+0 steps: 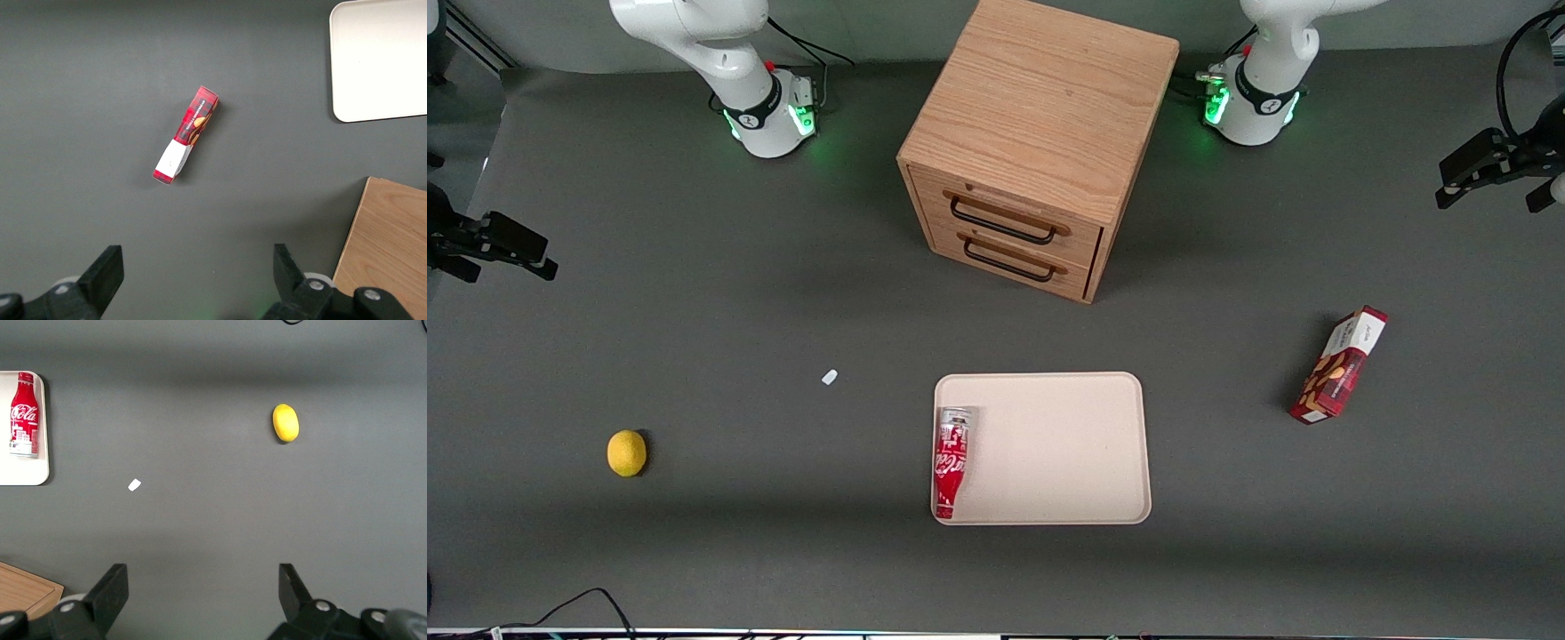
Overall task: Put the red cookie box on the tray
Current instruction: 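Move the left gripper toward the red plaid cookie box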
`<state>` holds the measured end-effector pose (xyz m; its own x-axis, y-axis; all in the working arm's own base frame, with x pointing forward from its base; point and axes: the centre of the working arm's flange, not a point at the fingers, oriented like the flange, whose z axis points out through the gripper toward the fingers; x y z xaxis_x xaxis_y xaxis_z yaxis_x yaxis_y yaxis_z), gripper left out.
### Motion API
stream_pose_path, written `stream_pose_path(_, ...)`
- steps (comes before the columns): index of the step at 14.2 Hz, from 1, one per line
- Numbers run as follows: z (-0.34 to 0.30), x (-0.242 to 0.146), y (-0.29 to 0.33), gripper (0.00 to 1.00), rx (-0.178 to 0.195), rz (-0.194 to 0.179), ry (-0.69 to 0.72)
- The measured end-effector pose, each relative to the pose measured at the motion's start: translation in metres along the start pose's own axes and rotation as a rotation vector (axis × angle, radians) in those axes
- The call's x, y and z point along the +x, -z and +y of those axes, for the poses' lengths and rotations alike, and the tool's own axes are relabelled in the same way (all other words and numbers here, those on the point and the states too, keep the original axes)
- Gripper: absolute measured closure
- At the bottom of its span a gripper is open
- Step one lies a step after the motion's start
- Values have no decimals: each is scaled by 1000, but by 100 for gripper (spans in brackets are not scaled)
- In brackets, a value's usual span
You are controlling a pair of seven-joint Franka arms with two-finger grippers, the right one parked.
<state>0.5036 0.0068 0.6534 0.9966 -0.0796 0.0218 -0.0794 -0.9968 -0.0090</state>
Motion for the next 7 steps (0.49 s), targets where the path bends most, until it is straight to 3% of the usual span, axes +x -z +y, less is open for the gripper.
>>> stream_pose_path(4,0,0,-2,0,-1,-5,-5)
stream_pose_path(7,-3,11,-20,0,-8,-31,-6)
